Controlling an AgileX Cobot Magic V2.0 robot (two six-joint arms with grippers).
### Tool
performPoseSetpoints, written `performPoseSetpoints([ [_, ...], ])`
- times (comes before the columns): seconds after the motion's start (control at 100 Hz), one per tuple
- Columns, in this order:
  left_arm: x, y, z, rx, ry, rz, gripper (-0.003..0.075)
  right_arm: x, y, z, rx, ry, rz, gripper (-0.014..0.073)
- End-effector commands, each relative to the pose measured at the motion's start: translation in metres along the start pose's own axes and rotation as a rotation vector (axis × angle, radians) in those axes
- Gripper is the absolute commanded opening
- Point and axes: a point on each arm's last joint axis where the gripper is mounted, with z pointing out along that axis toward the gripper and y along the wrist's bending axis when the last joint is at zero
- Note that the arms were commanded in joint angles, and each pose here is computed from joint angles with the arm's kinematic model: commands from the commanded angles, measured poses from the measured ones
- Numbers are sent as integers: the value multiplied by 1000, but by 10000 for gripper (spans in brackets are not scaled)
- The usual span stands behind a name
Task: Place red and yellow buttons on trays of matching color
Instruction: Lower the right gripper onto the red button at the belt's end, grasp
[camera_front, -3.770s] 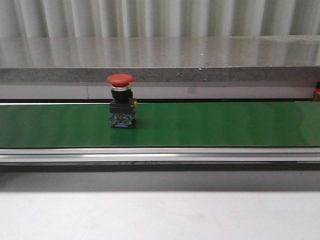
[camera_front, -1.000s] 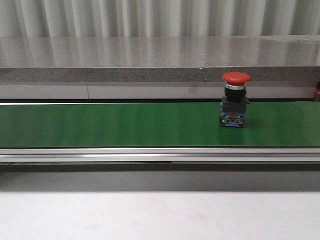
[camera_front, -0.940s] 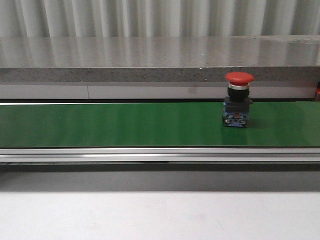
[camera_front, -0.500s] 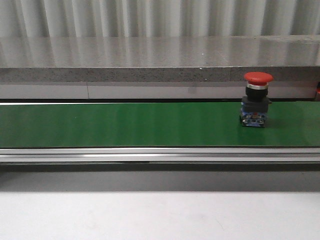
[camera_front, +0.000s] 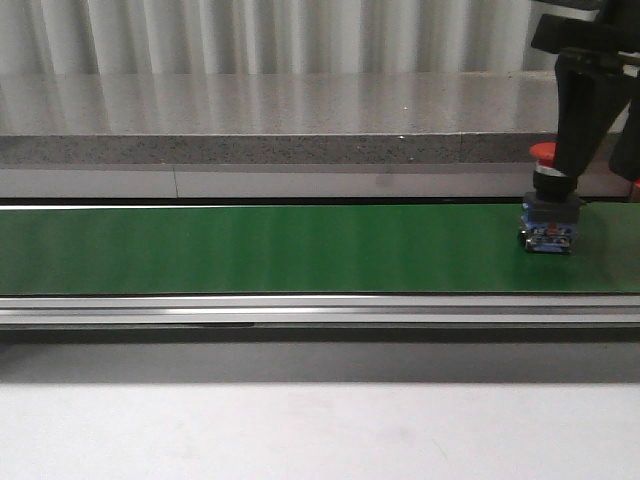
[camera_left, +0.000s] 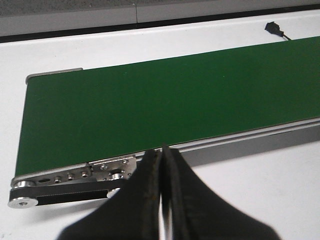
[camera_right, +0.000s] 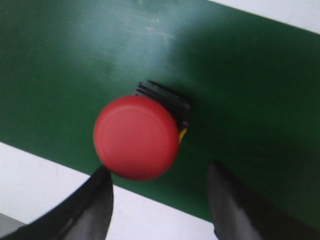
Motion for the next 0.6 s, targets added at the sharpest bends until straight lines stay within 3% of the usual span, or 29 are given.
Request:
performPoseSetpoints([
  [0.0, -14, -1, -4, 0, -96, -8, -20, -10, 3, -15, -6, -87, -27, 427],
  [0.2, -14, -1, -4, 0, -96, -8, -20, -21, -1, -2, 1, -108, -28, 400],
  [0.42, -14, -1, -4, 0, -96, -8, -20, -22, -2, 1, 2, -106, -26, 50],
  [0.59, -14, -1, -4, 0, -96, -8, -20, -21, -12, -13, 30, -162, -2, 11],
])
